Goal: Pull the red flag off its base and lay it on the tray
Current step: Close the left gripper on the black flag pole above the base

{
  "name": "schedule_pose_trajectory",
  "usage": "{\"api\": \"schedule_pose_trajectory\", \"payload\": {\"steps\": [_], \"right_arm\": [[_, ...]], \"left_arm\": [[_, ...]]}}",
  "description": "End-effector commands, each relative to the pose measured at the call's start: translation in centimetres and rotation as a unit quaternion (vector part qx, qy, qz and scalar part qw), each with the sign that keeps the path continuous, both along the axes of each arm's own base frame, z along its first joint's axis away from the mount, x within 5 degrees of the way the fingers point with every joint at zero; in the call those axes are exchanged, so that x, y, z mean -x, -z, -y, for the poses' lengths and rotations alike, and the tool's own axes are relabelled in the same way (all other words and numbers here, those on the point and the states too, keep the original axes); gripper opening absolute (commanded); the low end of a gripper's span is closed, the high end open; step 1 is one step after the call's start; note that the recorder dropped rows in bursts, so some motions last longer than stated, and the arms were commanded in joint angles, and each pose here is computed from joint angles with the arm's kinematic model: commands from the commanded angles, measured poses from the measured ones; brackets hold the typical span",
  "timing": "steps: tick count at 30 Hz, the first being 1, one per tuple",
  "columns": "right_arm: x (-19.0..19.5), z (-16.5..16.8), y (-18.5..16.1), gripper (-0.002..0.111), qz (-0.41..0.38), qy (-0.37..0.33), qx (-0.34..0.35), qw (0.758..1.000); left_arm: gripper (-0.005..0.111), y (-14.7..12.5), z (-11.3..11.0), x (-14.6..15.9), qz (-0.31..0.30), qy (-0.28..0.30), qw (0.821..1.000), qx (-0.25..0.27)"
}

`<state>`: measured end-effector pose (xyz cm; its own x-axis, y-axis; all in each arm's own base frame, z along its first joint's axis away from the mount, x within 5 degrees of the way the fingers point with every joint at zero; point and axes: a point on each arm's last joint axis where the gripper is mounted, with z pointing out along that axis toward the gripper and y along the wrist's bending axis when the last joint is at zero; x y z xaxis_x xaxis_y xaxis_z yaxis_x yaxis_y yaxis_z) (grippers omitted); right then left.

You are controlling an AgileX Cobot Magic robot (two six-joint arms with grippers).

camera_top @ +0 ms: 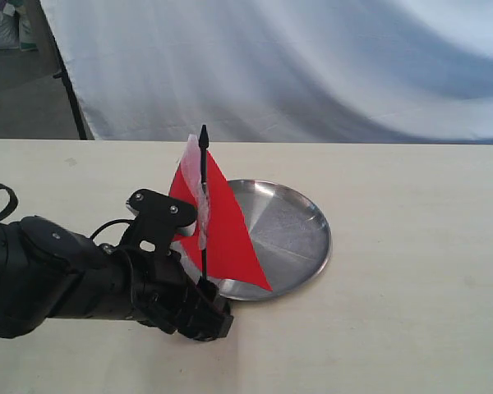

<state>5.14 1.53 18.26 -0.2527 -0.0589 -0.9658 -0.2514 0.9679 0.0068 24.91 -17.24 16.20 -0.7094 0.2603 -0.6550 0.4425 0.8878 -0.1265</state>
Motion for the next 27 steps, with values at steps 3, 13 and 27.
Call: {"api": "schedule_pose_trajectory", "payload": {"steps": [3,13,27], "right_arm": [[0.03,-0.01,0.09,0.000,0.000,-0.001,0.000,1.000],[0.03,-0.01,0.09,0.000,0.000,-0.001,0.000,1.000],[0.02,-0.01,0.07,0.000,0.001,-0.001,0.000,1.000]], "left_arm": [[0.060,-0.68,0.51,-0.41,0.006,-0.006,1.000,0.015],[0.060,-0.74,0.49,-0.49,0.008,-0.011,1.000,0.016],[0.000,-1.53,0.95,-1.04,0.018,-0.009,0.999,0.027]]}}
